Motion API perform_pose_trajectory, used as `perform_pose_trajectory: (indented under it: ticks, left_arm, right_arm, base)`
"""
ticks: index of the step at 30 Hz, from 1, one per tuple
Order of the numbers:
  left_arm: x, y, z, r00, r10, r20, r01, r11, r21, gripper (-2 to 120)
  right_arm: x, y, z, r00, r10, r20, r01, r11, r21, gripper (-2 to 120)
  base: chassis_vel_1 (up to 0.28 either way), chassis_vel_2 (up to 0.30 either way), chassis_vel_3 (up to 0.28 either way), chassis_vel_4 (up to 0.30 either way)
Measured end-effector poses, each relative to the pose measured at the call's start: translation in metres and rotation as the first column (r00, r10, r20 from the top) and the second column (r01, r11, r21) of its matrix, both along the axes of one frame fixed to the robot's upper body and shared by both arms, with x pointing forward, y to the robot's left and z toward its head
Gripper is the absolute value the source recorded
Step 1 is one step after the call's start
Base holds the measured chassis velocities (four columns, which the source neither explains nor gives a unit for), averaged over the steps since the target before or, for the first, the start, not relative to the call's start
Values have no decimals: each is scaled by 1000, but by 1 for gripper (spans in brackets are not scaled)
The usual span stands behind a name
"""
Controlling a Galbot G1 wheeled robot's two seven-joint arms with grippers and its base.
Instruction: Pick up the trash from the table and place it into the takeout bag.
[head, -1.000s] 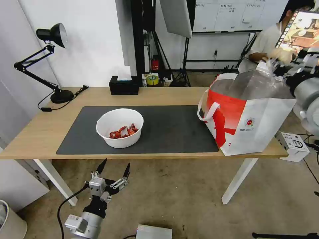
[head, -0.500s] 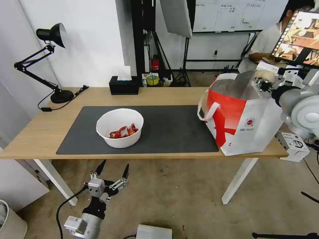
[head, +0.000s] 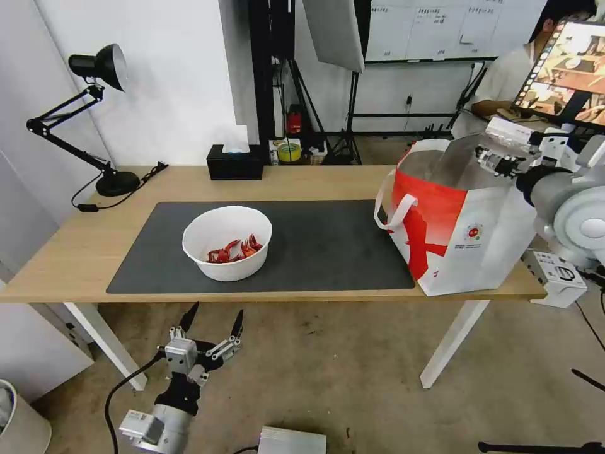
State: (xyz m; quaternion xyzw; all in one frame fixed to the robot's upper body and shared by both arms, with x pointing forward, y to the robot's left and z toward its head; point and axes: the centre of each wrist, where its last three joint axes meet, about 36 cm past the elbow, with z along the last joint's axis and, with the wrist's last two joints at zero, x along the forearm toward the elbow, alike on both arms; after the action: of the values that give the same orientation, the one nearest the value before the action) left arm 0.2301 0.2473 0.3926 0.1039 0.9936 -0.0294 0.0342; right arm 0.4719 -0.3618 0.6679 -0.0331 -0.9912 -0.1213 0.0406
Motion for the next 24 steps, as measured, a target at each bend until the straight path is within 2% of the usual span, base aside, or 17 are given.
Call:
perform_pose_trajectory:
  ticks: [7,8,11,12,15,20,24]
  left_arm:
    - [-3,2,4,1000,12,5,-12,1000,3,100]
    - [-3,2,4,1000,12,5,-12,1000,3,100]
    - [-4,2,4,1000,17,4,-17,1000,2,100]
    - [-4,2,4,1000,17,4,-17,1000,2,100]
    - [-6,0,3,1000,22,0,-22,1000,9,100]
    - [-9,-2,0,1000,26,-10,-26,1000,15,100]
    - [-3,1,-3,999,45,-8,-45,999,23,100]
  right_arm:
    - [-23,17,-20,980,94,174,-99,995,17,100]
    - [-23,17,-20,980,94,174,-99,995,17,100]
    - [-34,32,-31,951,156,267,-164,986,7,100]
    - [-34,32,-31,951,156,267,-164,986,7,100]
    - [-52,55,-49,906,246,345,-252,967,-28,100]
    - [-67,76,-75,871,305,386,-303,950,-67,100]
    - [-79,89,-103,846,344,408,-324,938,-120,96]
  base:
    - [0,0,0,0]
    - [0,0,0,0]
    - [0,0,0,0]
    - [0,0,0,0]
    - [0,0,0,0]
    - [0,0,0,0]
    - [0,0,0,0]
